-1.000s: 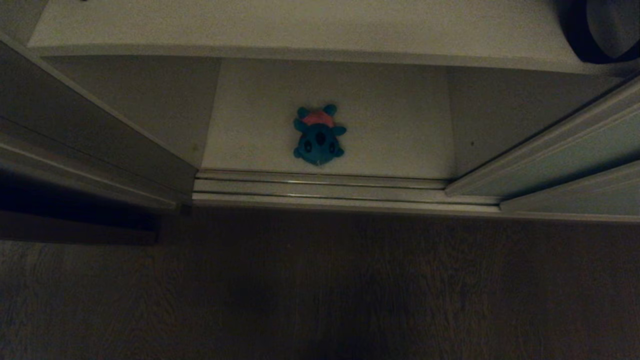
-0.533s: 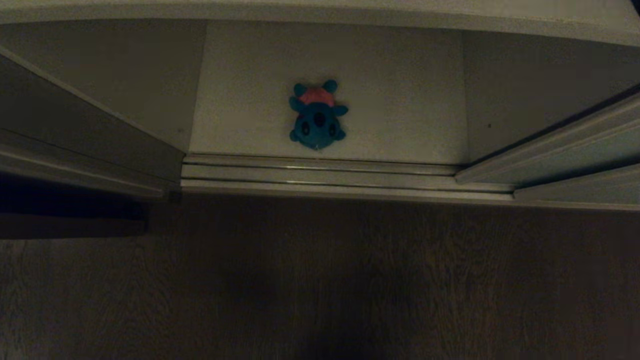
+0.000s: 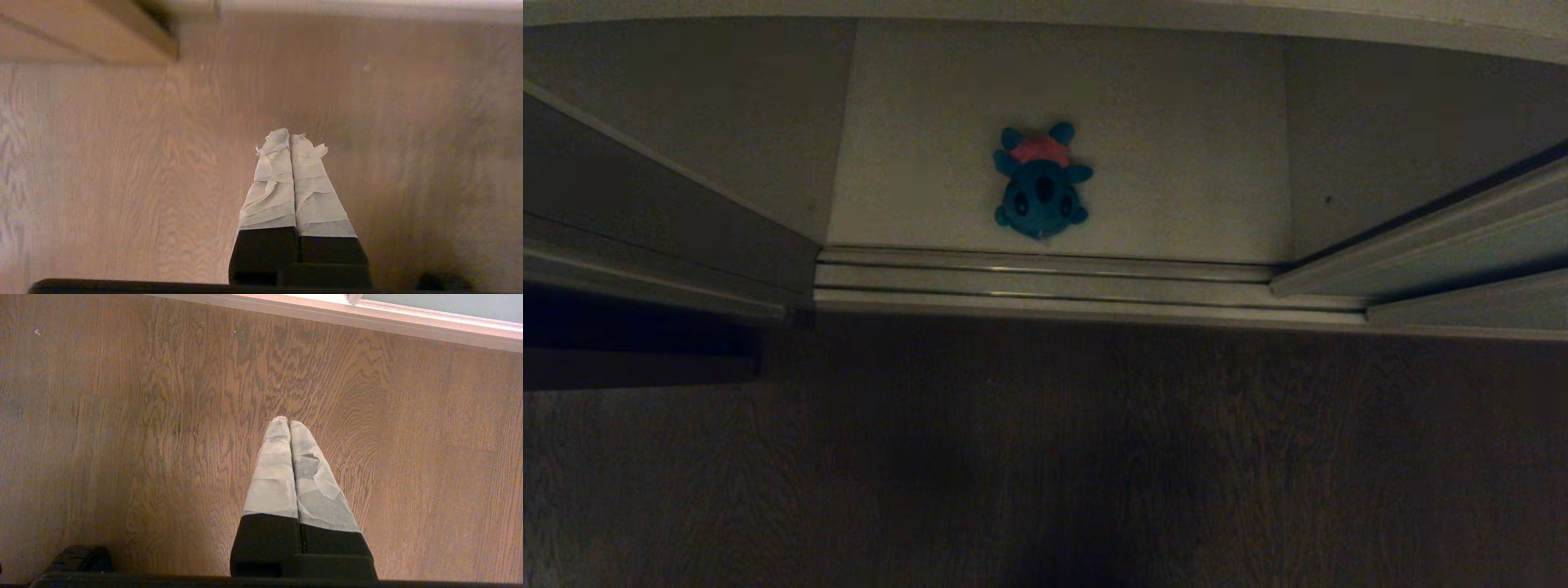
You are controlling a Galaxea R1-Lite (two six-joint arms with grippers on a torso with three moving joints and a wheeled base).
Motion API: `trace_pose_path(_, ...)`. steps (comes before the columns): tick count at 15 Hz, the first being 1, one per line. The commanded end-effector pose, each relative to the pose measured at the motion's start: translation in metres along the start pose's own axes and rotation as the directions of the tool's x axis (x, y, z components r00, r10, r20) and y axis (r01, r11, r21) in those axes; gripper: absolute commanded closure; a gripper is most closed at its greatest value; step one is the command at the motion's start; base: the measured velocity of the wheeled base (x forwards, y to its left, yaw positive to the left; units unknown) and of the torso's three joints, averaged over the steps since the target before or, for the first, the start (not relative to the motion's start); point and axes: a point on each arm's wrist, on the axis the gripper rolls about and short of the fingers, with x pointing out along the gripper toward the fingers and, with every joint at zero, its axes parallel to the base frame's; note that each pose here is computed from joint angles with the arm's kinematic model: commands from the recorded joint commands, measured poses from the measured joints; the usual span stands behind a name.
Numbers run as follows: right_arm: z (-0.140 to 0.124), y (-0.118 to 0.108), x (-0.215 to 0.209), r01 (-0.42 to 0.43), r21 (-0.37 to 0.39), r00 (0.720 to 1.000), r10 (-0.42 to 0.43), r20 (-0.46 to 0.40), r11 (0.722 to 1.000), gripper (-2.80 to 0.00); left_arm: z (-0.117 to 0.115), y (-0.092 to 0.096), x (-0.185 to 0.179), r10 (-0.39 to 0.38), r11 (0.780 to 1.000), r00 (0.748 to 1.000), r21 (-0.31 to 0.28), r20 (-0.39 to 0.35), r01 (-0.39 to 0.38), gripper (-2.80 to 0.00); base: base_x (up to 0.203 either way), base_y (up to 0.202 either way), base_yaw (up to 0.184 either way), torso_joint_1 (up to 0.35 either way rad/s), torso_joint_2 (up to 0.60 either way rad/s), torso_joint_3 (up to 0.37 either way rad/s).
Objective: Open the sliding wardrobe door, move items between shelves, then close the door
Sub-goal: Place the blue doll on the higher shelf
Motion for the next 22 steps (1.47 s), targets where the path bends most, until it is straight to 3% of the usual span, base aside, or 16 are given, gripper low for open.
trace_pose_path(1, 0.0, 0.0, 0.0, -0.001, -0.001, 1.0, 0.001, 0.002, 1.0, 0.0, 0.024, 0.0, 0.003, -0.015, 1.0, 0.999, -0.004, -0.03, 0.015, 0.0, 0.0, 0.0, 0.0, 0.0, 0.0, 0.0)
trace_pose_path(3, 0.0, 0.0, 0.0, -0.001, -0.001, 1.0, 0.001, 0.002, 1.0, 0.0, 0.054, 0.001, 0.026, -0.054, 0.998, 0.984, -0.048, -0.167, 0.047, 0.0, 0.0, 0.0, 0.0, 0.0, 0.0, 0.0)
trace_pose_path(5, 0.0, 0.0, 0.0, -0.001, -0.001, 1.0, 0.001, 0.003, 1.0, 0.0, 0.077, 0.001, 0.069, -0.106, 0.991, 0.938, -0.118, -0.331, 0.07, 0.0, 0.0, 0.0, 0.0, 0.0, 0.0, 0.0)
trace_pose_path(9, 0.0, 0.0, 0.0, -0.001, -0.001, 1.0, 0.001, 0.002, 1.0, 0.0, 0.079, 0.0, 0.165, -0.235, 0.965, 0.778, -0.239, -0.582, 0.112, 0.0, 0.0, 0.0, 0.0, 0.0, 0.0, 0.0)
trace_pose_path(11, 0.0, 0.0, 0.0, -0.002, -0.001, 1.0, 0.002, 0.003, 1.0, 0.0, 0.068, -0.001, 0.212, -0.284, 0.951, 0.707, -0.282, -0.647, 0.124, 0.0, 0.0, 0.0, 0.0, 0.0, 0.0, 0.0)
trace_pose_path(13, 0.0, 0.0, 0.0, -0.001, -0.001, 1.0, 0.001, 0.002, 1.0, 0.0, 0.055, -0.006, 0.258, -0.327, 0.939, 0.658, -0.313, -0.679, 0.143, 0.0, 0.0, 0.0, 0.0, 0.0, 0.0, 0.0)
trace_pose_path(14, 0.0, 0.0, 0.0, -0.001, -0.001, 1.0, 0.001, 0.002, 1.0, 0.0, 0.055, -0.011, 0.283, -0.349, 0.932, 0.66, -0.321, -0.665, 0.169, 0.0, 0.0, 0.0, 0.0, 0.0, 0.0, 0.0)
trace_pose_path(16, 0.0, 0.0, 0.0, -0.001, -0.001, 1.0, 0.001, 0.002, 1.0, 0.0, 0.072, -0.028, 0.332, -0.394, 0.915, 0.701, -0.33, -0.595, 0.234, 0.0, 0.0, 0.0, 0.0, 0.0, 0.0, 0.0)
trace_pose_path(18, 0.0, 0.0, 0.0, -0.001, -0.001, 1.0, 0.001, 0.002, 1.0, 0.0, 0.084, -0.051, 0.373, -0.435, 0.895, 0.725, -0.346, -0.533, 0.283, 0.0, 0.0, 0.0, 0.0, 0.0, 0.0, 0.0)
trace_pose_path(22, 0.0, 0.0, 0.0, -0.001, -0.001, 1.0, 0.001, 0.002, 1.0, 0.0, 0.112, -0.101, 0.417, -0.522, 0.835, 0.749, -0.422, -0.408, 0.352, 0.0, 0.0, 0.0, 0.0, 0.0, 0.0, 0.0)
